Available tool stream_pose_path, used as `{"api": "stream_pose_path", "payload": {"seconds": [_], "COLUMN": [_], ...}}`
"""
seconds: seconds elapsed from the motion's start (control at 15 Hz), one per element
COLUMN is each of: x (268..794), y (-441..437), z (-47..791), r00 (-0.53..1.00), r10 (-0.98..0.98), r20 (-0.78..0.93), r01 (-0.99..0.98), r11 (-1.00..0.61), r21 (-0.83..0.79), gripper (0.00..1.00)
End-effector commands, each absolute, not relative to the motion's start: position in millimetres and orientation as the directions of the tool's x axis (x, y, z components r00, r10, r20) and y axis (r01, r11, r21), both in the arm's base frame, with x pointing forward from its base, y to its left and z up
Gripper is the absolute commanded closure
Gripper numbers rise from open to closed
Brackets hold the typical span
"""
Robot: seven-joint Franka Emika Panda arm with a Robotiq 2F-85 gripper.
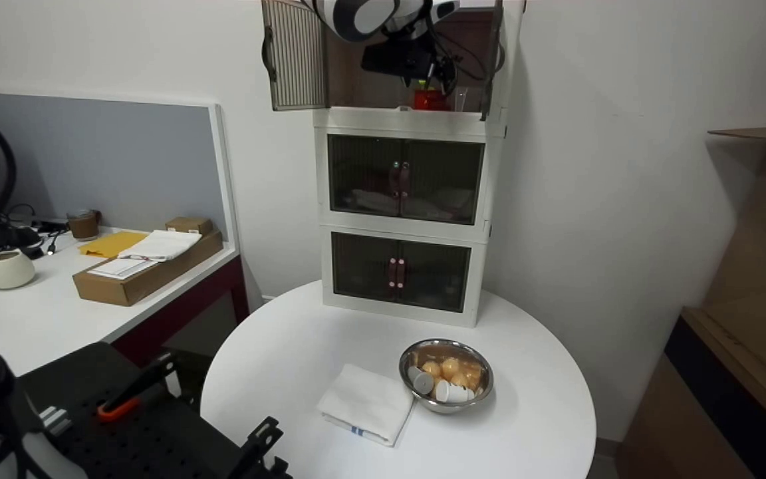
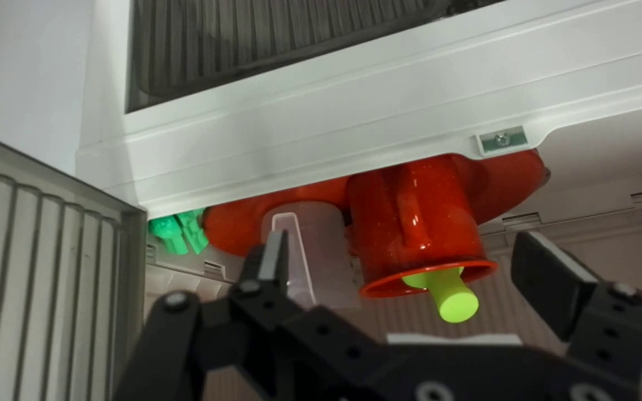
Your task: Remove the red cup from the top drawer
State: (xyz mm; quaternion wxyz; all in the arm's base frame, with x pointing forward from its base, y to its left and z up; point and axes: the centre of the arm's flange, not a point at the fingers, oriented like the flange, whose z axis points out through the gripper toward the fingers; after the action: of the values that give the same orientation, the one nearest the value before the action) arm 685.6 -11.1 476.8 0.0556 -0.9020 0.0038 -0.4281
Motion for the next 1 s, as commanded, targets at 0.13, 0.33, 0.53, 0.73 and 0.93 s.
{"api": "stream_pose_path", "payload": {"seconds": [0.13,0.33,0.53,0.73,0.93], "x": [736,747,756,761,763], "y": [-15,-9,3,11,14], "z": [463,459,459,460,460], "r00": [0.605,0.594,0.578,0.567,0.56], "r10": [-0.046,-0.036,-0.014,-0.001,0.005], "r20": [0.795,0.803,0.816,0.824,0.828], "r01": [0.048,0.076,0.109,0.134,0.146], "r11": [-0.994,-0.992,-0.99,-0.987,-0.985], "r21": [-0.094,-0.101,-0.094,-0.093,-0.092], "gripper": [0.0,0.0,0.14,0.39,0.64]}}
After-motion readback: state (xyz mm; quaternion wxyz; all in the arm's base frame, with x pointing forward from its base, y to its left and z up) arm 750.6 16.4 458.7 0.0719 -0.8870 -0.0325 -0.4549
